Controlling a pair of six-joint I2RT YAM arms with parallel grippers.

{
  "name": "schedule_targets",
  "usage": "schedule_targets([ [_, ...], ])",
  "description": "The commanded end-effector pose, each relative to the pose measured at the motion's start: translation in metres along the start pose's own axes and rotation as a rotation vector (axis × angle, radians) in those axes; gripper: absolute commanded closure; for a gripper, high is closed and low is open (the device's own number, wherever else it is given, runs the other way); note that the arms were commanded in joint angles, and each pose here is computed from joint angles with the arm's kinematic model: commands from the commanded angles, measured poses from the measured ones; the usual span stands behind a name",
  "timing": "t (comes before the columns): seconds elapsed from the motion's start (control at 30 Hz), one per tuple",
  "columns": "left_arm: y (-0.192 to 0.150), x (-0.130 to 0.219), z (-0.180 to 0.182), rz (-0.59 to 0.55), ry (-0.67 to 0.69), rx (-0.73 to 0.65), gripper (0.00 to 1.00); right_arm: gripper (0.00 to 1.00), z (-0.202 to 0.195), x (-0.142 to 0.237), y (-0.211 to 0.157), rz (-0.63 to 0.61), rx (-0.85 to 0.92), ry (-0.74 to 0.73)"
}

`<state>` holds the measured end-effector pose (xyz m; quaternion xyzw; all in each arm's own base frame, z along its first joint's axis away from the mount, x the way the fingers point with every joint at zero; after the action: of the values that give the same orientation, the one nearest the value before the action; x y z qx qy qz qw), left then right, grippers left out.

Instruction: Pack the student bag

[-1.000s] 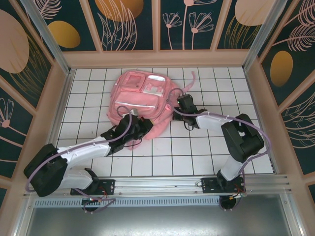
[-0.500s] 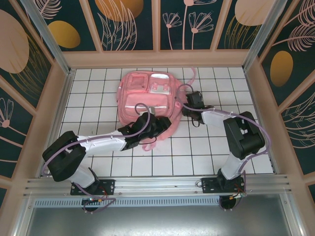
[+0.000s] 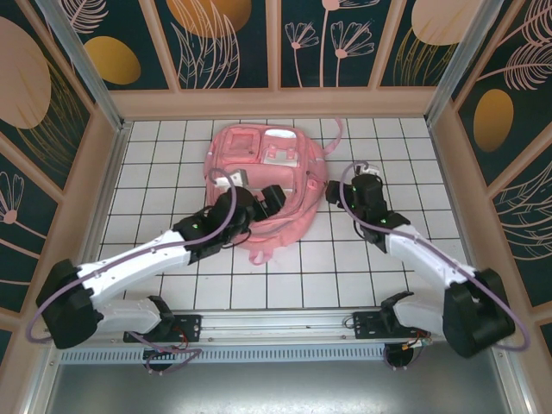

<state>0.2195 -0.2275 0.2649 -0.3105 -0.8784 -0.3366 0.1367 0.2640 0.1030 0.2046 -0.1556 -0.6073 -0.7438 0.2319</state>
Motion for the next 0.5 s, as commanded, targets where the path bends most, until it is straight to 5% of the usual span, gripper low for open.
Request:
schedule_targets([
  [0.0, 0.036, 0.017, 0.020, -0.153, 0.149, -0.156, 0.01, 0.06, -0.002, 0.014, 0.003, -0.085, 0.003, 0.019],
  [0.33, 0.112, 0.019, 0.093, -0.543, 0.497, -0.337, 0.01, 0.01, -0.006, 0.032, 0.032, -0.348, 0.087, -0.016],
  [0.47, 0.134, 0.012, 0.129, -0.622, 0.579, -0.323, 0.02, 0.01, -0.028, 0.016, 0.028, -0.325, 0.103, -0.120],
])
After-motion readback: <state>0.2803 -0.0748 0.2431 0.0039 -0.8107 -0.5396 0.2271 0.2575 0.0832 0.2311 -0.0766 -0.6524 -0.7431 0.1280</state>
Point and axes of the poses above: each hand's point on the last joint's axis, 136 mm out from that joint toward the fingers, its own x axis back along the fingers, its own z axis along the line the jaws close on, y = z × x, the point moved 9 cm from there along x, back along the fingers, and after that the axes turned 7 degrees about x, right-handed, at the moved point
